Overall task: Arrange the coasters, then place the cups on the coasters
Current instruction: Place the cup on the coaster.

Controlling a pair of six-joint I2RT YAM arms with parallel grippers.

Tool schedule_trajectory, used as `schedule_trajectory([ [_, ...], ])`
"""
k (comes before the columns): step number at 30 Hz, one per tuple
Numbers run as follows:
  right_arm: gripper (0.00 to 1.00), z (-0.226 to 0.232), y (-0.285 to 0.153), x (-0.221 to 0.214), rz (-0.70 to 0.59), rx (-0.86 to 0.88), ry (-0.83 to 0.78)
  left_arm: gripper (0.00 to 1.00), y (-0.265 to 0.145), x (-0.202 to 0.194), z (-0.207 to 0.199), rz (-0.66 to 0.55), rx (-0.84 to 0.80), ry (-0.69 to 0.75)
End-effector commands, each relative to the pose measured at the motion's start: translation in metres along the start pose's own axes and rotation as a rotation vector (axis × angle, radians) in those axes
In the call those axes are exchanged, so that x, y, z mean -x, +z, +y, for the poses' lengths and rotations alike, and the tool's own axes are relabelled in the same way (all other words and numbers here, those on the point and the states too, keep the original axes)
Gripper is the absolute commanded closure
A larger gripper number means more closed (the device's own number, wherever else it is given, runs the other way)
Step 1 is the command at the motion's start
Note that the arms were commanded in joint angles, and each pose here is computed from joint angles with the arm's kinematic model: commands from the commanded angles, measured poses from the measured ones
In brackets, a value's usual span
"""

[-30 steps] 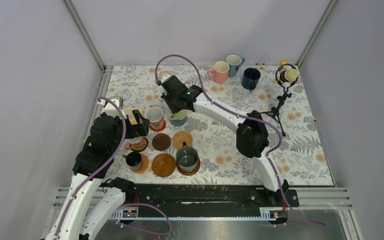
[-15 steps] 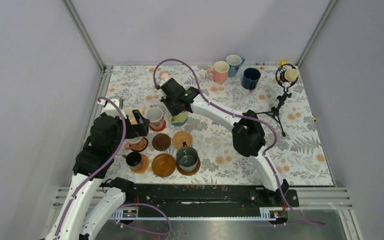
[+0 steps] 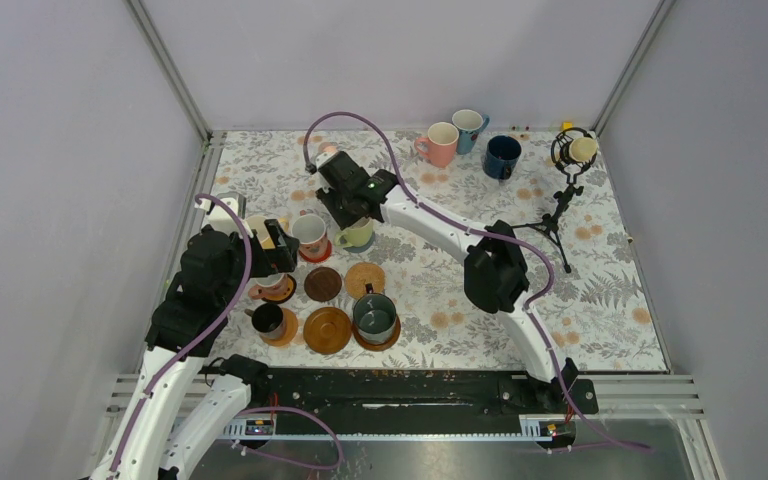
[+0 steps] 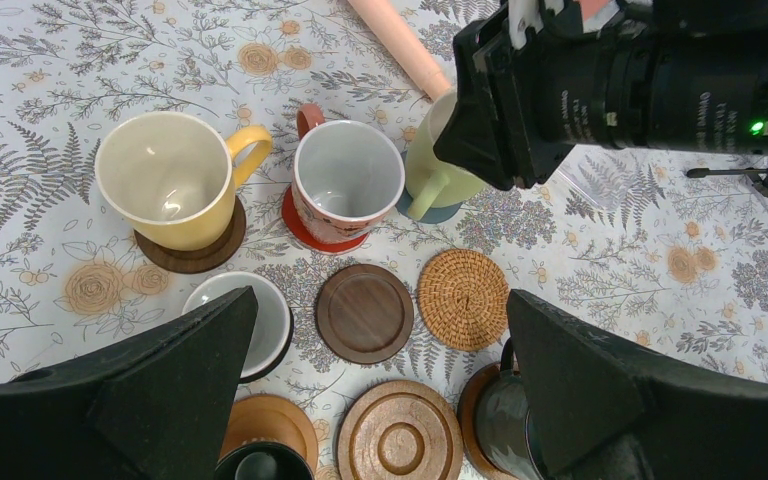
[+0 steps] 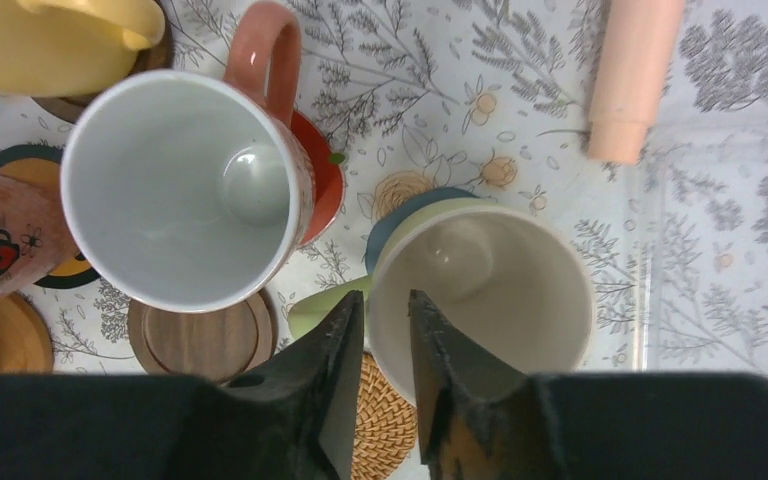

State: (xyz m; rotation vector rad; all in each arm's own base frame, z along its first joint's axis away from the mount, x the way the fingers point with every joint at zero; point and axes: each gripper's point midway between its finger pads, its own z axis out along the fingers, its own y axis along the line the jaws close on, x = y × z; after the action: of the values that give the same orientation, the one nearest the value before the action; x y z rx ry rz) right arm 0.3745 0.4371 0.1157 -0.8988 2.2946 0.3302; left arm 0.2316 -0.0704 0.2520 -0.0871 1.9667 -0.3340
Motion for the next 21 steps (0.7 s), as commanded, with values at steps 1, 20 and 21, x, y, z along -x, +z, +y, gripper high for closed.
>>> schedule_trajectory([
  [1,0.67,0.003,-0.017,0.032,-0.08,-0.001,-0.001,0.01,-0.003,0.016,-0.001,-0.056,0.003,-0.009],
  [20,0.48,-0.164,-0.081,0.065,-0.165,-0.268,0.05,0.01,-0.001,0.014,-0.003,-0.043,-0.005,-0.007],
  [21,0.48,-0.181,-0.08,0.062,-0.154,-0.283,0.068,0.01,0.0,0.014,-0.003,-0.041,-0.004,-0.007],
])
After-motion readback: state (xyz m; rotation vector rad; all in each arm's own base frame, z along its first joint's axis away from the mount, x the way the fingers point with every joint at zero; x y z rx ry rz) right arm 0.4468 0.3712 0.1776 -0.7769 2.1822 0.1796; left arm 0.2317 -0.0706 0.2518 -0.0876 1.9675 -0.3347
